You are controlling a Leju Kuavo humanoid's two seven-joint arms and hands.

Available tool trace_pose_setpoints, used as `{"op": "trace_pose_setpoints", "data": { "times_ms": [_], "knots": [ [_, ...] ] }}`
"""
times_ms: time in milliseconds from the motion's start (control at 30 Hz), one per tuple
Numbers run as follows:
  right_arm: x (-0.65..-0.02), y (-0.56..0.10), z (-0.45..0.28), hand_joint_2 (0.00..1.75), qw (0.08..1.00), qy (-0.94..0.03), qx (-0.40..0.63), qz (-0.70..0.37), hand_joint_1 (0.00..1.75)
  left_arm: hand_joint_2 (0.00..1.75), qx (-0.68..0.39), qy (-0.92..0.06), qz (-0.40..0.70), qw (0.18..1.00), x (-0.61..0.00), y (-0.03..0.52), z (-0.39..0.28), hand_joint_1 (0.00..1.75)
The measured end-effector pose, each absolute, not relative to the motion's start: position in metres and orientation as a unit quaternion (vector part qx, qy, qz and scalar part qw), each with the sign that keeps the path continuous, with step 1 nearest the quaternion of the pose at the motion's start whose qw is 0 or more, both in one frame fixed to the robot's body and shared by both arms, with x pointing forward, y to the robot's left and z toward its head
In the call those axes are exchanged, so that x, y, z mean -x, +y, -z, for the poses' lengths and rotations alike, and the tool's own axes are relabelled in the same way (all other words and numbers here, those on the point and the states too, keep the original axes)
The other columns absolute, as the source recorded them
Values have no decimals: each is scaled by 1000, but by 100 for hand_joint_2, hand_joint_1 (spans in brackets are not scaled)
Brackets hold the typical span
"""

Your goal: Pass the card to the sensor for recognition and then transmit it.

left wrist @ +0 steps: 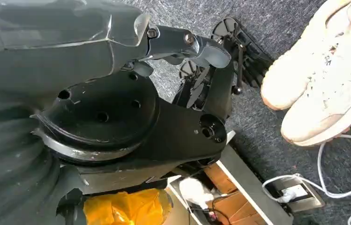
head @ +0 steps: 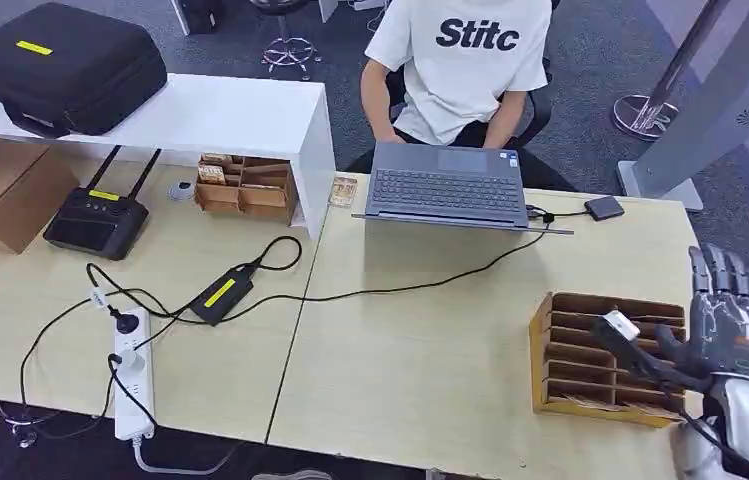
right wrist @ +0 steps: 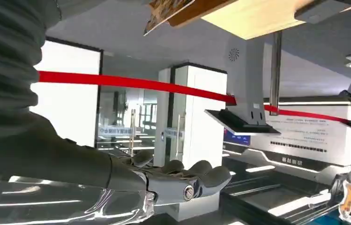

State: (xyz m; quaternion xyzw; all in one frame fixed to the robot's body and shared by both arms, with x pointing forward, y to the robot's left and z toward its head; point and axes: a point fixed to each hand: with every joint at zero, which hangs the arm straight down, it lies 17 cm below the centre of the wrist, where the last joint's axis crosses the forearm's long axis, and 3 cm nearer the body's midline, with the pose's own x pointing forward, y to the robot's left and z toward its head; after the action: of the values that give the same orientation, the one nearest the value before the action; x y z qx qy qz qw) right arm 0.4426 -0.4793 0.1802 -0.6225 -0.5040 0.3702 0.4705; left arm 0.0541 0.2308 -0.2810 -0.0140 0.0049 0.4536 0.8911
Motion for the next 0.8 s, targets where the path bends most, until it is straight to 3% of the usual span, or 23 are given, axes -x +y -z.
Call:
{"op": "trace_pose_setpoints", "data": {
  "times_ms": [800],
  "knots": [
    [-469,-478,-162,175,506,-505,606,-349,0,175,17,7,-442,897,-54,231,281,0]
  ]
}}
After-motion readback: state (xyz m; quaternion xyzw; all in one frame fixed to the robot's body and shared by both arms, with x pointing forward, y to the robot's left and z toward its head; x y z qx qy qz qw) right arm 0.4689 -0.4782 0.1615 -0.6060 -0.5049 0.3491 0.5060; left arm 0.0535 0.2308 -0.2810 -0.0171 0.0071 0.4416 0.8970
